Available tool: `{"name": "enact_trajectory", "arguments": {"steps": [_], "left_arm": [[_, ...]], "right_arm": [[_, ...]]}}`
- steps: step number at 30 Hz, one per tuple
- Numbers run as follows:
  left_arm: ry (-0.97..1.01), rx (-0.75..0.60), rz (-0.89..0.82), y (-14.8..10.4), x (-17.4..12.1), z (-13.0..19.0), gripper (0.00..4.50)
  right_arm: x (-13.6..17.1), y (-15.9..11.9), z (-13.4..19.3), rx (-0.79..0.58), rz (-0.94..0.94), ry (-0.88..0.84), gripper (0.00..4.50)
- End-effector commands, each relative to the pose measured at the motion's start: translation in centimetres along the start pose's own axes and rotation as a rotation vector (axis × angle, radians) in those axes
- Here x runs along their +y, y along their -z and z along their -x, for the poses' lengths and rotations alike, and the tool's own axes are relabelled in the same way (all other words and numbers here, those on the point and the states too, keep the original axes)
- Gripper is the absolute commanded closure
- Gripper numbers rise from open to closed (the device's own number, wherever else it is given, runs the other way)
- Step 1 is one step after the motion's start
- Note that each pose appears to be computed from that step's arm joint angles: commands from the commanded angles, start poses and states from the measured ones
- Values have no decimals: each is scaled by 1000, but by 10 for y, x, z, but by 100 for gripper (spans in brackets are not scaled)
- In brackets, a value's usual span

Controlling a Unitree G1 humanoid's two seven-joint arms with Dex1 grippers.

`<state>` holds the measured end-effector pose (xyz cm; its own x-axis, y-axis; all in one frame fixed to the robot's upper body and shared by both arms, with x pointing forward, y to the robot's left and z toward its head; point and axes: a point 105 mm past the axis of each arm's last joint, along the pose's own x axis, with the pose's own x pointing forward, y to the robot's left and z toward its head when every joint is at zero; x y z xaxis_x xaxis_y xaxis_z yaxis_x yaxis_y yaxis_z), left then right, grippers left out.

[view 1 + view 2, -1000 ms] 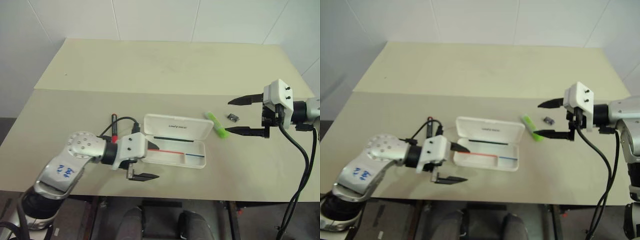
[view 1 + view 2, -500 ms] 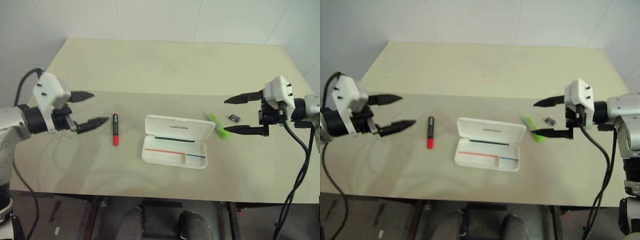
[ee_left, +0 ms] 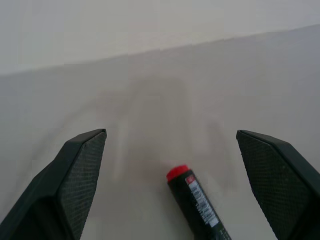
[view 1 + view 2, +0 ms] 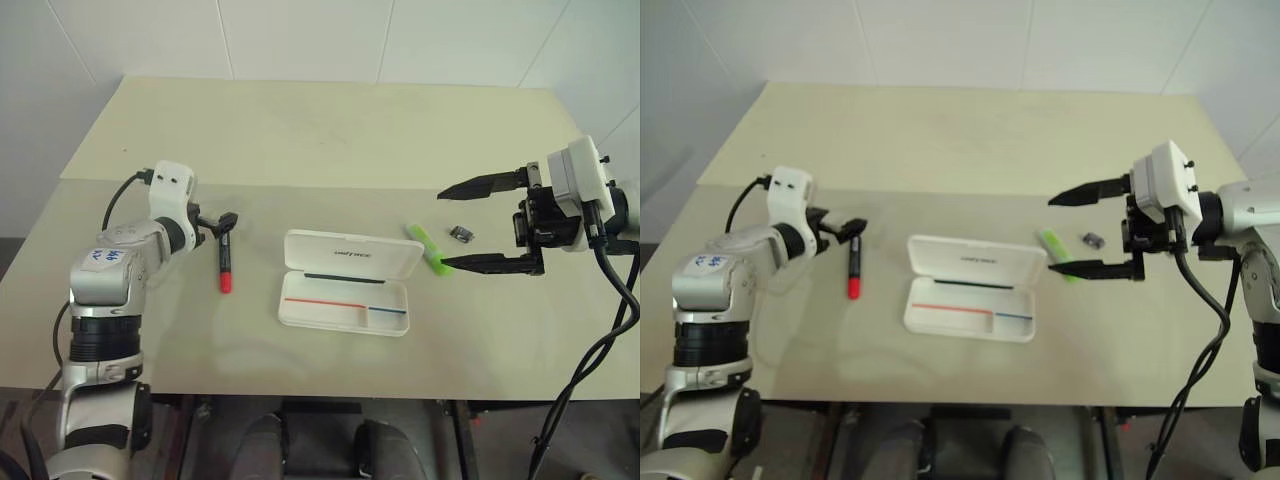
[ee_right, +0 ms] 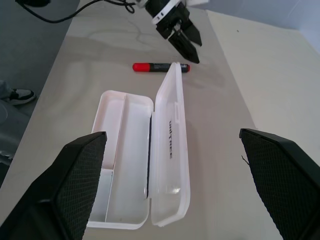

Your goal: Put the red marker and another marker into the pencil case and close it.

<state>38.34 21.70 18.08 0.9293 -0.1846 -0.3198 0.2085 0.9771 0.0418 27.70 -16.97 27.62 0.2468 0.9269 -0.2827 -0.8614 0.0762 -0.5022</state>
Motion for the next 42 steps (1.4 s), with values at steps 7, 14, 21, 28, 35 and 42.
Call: {"name": "enact_trajectory", "arguments": {"steps": [7, 14, 21, 28, 35, 42], "left_arm": [[-129, 65, 101, 22, -17, 38, 6], [-112, 80, 146, 33, -35, 25, 6], [-88, 80, 172, 35, -39, 9, 6], [-106, 135, 136, 51, -34, -2, 6], [-82, 152, 96, 55, -44, -11, 6], [-83, 158, 90, 55, -44, -15, 219]], "right_arm": [[2, -6, 8, 11, 23, 46, 0], [-1, -4, 6, -3, 31, 21, 0], [-1, -4, 2, -4, 32, 8, 0], [2, -6, -2, -6, 32, 13, 0], [3, -8, -5, -6, 30, 28, 0], [3, -10, -7, -8, 31, 34, 0]]}}
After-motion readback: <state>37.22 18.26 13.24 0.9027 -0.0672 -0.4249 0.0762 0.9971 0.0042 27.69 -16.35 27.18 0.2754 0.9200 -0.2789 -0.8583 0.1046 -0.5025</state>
